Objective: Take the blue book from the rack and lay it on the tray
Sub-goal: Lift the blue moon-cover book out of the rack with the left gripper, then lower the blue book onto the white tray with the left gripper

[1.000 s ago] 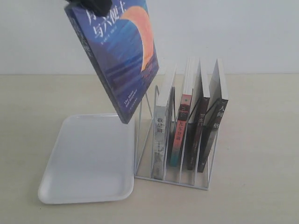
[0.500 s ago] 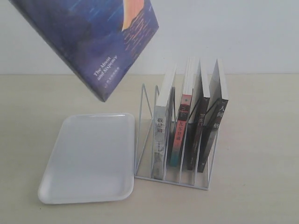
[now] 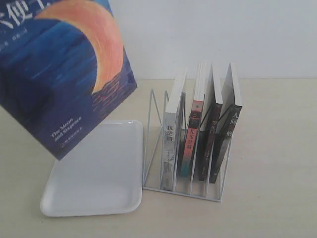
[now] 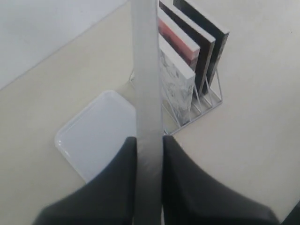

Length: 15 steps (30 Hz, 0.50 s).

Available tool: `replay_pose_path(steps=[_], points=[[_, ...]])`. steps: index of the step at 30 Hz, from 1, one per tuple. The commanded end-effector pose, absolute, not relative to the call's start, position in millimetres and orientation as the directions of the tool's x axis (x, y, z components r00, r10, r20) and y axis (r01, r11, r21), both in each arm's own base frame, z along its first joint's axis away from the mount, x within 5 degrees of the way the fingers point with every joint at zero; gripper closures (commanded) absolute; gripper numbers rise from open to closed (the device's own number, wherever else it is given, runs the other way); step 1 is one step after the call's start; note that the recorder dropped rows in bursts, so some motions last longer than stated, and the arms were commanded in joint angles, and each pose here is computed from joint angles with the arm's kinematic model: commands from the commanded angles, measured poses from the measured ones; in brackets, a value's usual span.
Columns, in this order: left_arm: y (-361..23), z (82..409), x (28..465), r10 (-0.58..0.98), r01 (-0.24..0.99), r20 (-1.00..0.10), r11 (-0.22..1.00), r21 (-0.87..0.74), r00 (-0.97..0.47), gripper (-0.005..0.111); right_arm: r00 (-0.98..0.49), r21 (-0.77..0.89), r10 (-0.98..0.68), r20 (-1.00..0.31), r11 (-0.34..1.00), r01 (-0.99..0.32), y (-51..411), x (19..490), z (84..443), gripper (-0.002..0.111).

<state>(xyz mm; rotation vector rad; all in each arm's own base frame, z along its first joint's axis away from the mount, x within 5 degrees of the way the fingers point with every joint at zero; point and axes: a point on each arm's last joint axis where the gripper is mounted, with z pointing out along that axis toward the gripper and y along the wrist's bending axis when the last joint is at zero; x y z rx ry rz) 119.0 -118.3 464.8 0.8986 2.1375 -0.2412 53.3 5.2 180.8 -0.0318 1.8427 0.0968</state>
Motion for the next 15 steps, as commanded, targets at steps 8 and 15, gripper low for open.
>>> replay_pose_path(steps=[8, 15], points=[[-133.8, 407.1, 129.5, 0.635, 0.713, -0.59, 0.688, 0.138, -0.499, 0.102, -0.253, 0.042, 0.024, -0.967, 0.997, -0.065, 4.6, 53.4, 182.4, 0.108], [-148.4, 380.3, 145.5, 0.732, 0.757, -0.477, 0.626, 0.186, -0.487, 0.102, -0.253, 0.042, 0.024, -0.967, 0.997, -0.065, 4.6, 53.4, 182.4, 0.108]])
